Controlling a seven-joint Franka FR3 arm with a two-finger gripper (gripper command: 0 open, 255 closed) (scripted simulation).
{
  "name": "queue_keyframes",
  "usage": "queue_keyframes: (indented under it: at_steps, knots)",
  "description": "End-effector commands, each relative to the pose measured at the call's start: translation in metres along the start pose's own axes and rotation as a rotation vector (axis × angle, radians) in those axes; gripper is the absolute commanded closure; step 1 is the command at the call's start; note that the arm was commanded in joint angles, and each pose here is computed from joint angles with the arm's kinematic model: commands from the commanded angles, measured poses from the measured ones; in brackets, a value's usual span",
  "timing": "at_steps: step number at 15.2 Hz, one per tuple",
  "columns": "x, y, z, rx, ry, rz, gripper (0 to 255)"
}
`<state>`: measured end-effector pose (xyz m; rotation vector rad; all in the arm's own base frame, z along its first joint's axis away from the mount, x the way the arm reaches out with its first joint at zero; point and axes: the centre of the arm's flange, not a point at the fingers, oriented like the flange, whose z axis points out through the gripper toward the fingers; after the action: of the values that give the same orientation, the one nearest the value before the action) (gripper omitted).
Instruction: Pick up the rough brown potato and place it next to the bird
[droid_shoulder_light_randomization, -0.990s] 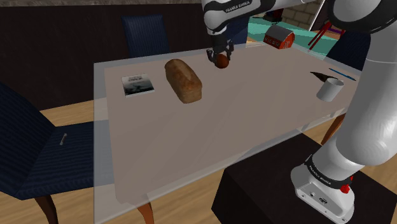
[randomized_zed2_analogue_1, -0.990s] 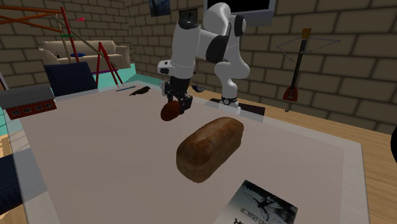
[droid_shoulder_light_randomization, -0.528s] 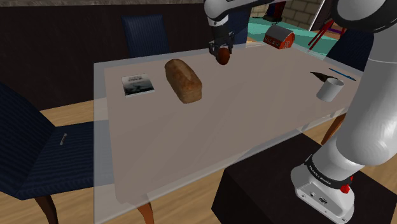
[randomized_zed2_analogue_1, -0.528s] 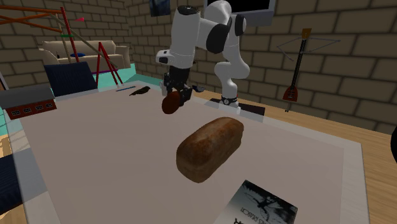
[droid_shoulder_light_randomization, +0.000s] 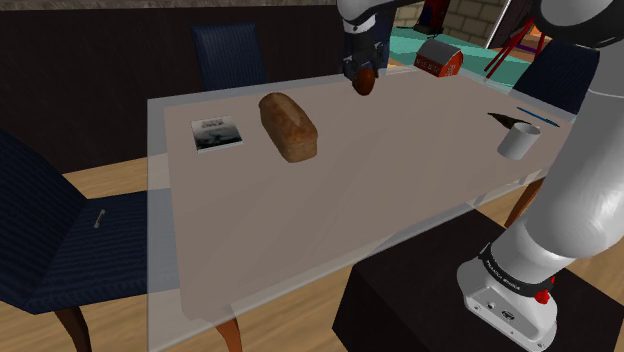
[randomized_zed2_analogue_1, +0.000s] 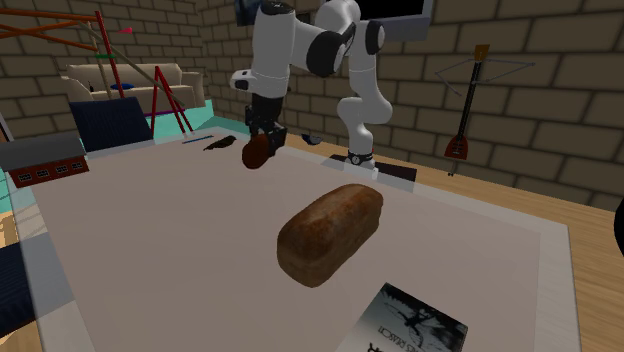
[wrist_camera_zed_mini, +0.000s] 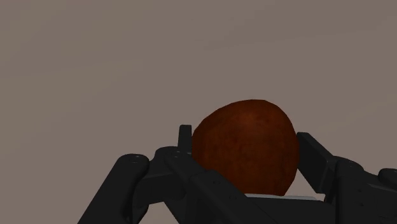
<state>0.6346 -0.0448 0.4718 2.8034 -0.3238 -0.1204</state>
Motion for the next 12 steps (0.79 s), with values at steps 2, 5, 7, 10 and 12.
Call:
queue_keyframes:
  at_steps: [2, 5, 7, 10, 12]
  knots:
    - [-0.004, 0.037, 0.012, 0.0, 0.001, -0.001, 255]
    - [-0.005, 0.075, 0.025, 0.0, 0.001, -0.001, 255]
    - [-0.005, 0.1, 0.033, 0.0, 0.001, -0.001, 255]
    - [-0.006, 0.137, 0.046, 0.0, 0.001, -0.001, 255]
    - [-0.007, 0.162, 0.054, 0.0, 0.001, -0.001, 255]
